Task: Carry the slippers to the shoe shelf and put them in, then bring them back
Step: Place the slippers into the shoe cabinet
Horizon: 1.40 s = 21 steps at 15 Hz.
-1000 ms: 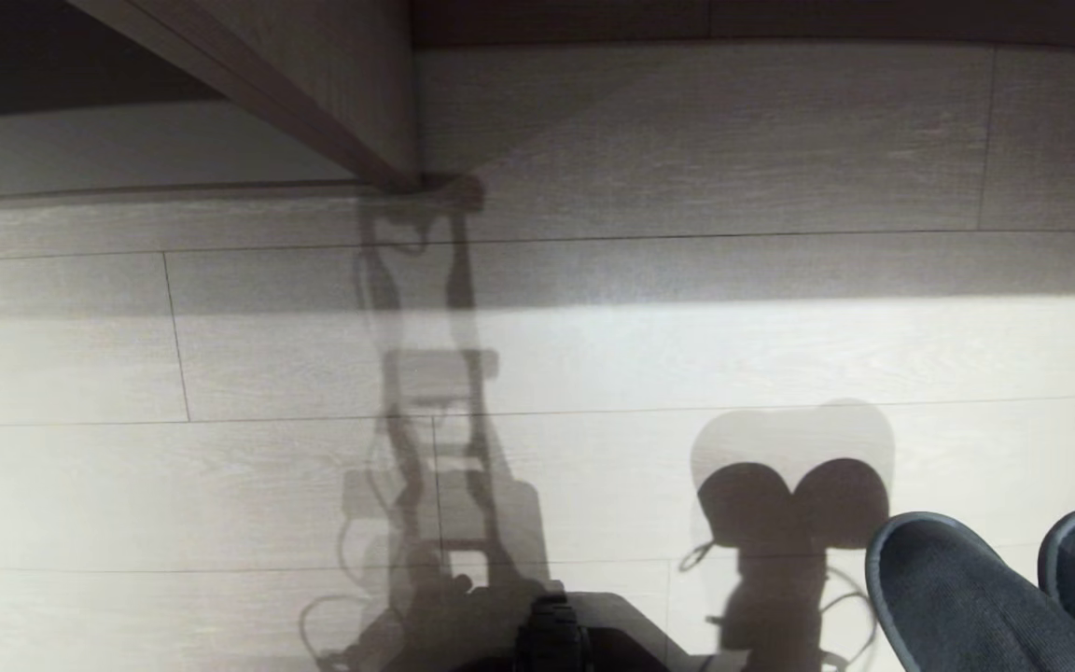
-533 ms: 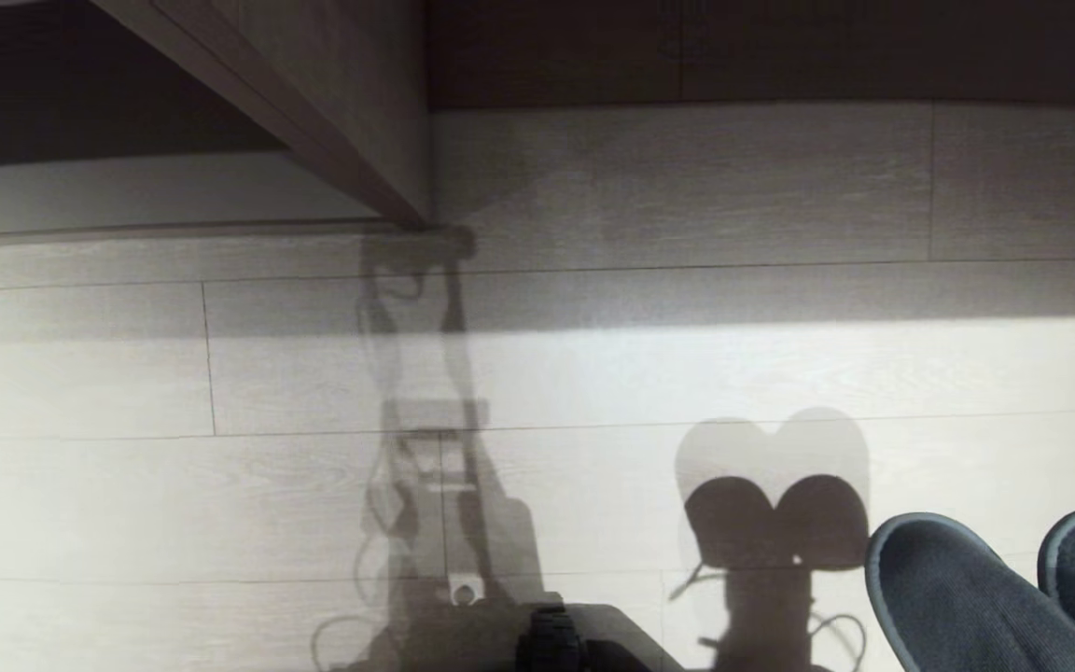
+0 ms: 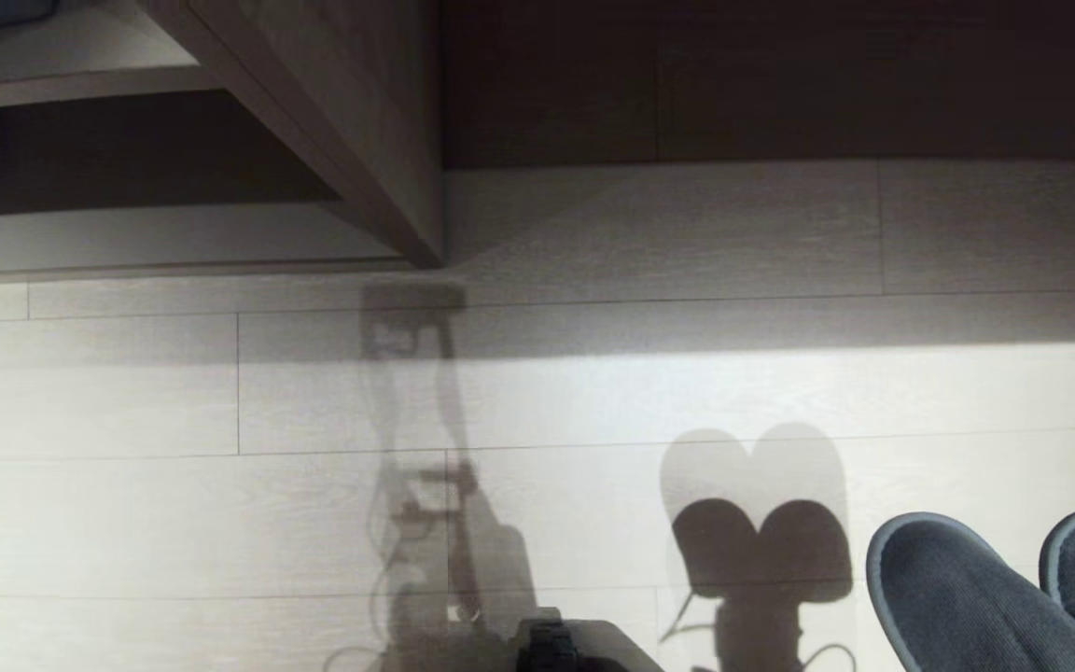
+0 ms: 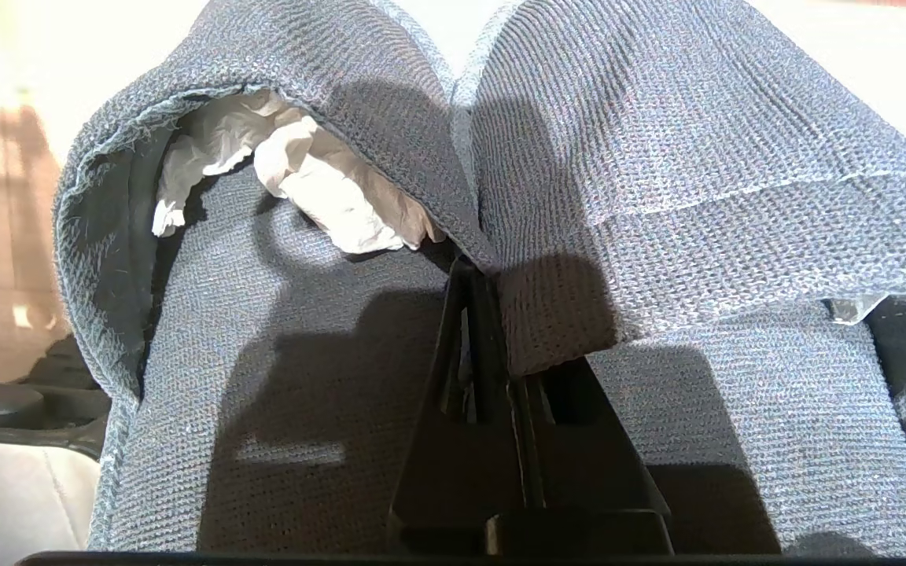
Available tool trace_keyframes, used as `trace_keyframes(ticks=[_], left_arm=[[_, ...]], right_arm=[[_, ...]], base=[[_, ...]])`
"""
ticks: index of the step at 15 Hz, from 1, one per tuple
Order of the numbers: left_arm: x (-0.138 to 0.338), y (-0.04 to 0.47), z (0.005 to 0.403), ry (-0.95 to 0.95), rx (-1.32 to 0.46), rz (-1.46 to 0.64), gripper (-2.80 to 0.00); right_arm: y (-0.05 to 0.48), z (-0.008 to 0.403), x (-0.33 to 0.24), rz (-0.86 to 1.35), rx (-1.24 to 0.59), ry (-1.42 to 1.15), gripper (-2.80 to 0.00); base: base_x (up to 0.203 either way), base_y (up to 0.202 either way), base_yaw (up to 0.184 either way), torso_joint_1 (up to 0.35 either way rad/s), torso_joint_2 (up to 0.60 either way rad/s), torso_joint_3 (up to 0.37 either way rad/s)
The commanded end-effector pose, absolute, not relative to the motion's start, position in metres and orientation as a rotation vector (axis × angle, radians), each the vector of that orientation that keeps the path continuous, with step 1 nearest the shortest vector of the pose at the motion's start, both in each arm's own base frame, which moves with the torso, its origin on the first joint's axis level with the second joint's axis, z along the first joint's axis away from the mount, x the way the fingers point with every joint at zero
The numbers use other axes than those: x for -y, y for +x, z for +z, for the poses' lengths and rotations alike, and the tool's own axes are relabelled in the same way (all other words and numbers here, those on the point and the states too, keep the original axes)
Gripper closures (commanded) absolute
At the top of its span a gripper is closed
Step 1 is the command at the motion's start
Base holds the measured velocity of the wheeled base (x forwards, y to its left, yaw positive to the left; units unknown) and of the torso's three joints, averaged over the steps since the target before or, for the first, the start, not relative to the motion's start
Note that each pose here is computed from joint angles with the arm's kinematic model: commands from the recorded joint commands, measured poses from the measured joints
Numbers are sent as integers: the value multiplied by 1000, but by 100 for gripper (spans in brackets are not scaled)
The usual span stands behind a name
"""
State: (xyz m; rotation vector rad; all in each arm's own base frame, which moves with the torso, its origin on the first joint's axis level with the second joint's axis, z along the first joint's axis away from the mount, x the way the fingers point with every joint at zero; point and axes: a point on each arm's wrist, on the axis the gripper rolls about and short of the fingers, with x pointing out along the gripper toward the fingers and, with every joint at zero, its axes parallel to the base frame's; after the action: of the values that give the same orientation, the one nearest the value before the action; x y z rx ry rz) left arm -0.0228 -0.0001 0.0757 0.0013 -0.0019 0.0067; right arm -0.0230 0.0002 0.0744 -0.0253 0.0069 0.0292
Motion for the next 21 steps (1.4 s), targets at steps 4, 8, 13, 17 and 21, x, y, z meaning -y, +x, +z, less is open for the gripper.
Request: trace_keyframes(ticks=[4, 8, 13, 17, 21], left_arm=[[0, -23, 76, 5, 2, 8, 0], [0, -23, 76, 5, 0, 8, 0], [0, -23, 76, 5, 1, 9, 0], [0, -23, 76, 5, -3, 9, 0], [0, -23, 76, 5, -2, 9, 0]], right_arm=[[-23, 74, 0, 29, -10, -26, 0], [-23, 75, 0, 29, -9, -25, 0], [-23, 74, 0, 29, -9, -26, 0], [-23, 74, 0, 30, -9, -26, 0], [-23, 74, 0, 29, -9, -26, 0]], base=[[0, 0, 0, 2, 2, 204], [0, 0, 0, 3, -1, 203], [0, 0, 0, 3, 2, 202], [0, 0, 0, 2, 1, 203], [0, 0, 0, 3, 2, 201]])
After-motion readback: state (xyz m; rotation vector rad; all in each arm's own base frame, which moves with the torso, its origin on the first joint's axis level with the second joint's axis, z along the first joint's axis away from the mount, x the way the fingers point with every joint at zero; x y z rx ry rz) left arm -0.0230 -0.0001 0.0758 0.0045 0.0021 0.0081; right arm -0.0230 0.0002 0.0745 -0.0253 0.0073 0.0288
